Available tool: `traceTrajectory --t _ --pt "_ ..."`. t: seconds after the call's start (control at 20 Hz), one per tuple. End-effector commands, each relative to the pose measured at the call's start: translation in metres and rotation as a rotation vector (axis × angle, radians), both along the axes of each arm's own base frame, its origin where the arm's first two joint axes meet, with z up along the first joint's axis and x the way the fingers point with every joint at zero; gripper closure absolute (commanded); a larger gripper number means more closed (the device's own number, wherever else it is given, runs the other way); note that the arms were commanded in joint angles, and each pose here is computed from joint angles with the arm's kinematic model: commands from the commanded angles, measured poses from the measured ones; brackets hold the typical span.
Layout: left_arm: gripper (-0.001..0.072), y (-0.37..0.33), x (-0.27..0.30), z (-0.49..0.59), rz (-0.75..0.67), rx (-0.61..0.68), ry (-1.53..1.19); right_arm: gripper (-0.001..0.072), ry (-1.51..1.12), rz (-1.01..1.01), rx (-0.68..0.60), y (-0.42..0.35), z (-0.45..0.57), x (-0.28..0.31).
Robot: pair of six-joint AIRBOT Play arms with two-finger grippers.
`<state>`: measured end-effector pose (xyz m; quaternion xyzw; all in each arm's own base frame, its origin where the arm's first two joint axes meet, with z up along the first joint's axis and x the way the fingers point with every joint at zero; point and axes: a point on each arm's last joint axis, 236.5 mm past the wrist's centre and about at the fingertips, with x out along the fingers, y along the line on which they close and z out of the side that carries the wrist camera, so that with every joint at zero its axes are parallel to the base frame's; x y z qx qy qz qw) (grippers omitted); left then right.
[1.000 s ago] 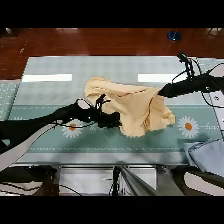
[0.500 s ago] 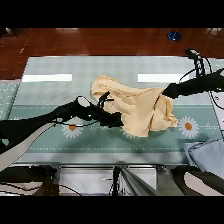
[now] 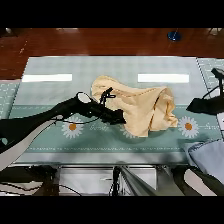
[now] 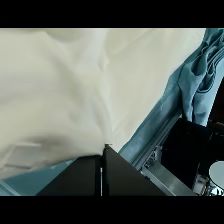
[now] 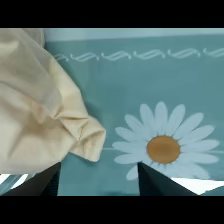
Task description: Fold the shirts.
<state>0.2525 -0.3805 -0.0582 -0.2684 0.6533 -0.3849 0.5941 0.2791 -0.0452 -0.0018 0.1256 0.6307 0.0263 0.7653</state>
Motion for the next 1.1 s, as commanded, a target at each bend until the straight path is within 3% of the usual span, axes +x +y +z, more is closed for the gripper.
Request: traceTrajectory --t 0.0,0.2,0.55,0.85,0.9,1.05 --pt "0.0686 0.003 -0.002 0.005 -0.035 -0.021 -0.007 0.0133 0.073 -0.066 0.218 0.036 -0.032 -0.034" --pt "0.0687 0.009 0.004 0.007 -0.030 -0.028 -0.007 0.0126 0.139 -0.073 0.306 0.060 -0.053 -0.056" --pt "0.0687 0.012 0.002 0.009 -0.051 -0.041 -0.010 0.0121 0.053 -0.223 0.451 0.086 -0.066 -0.037" --pt "0.0687 0.011 0.004 0.011 -0.053 -0.044 -0.018 0.0127 0.035 -0.366 0.462 0.083 -0.092 -0.031" --pt "0.0687 0.011 0.005 0.012 -0.055 -0.047 -0.025 0.0152 0.041 -0.380 0.465 0.083 -0.097 -0.030" --pt "0.0687 0.007 0.009 0.020 -0.065 -0.062 -0.050 0.0489 -0.049 -0.438 0.532 0.083 -0.093 -0.001"
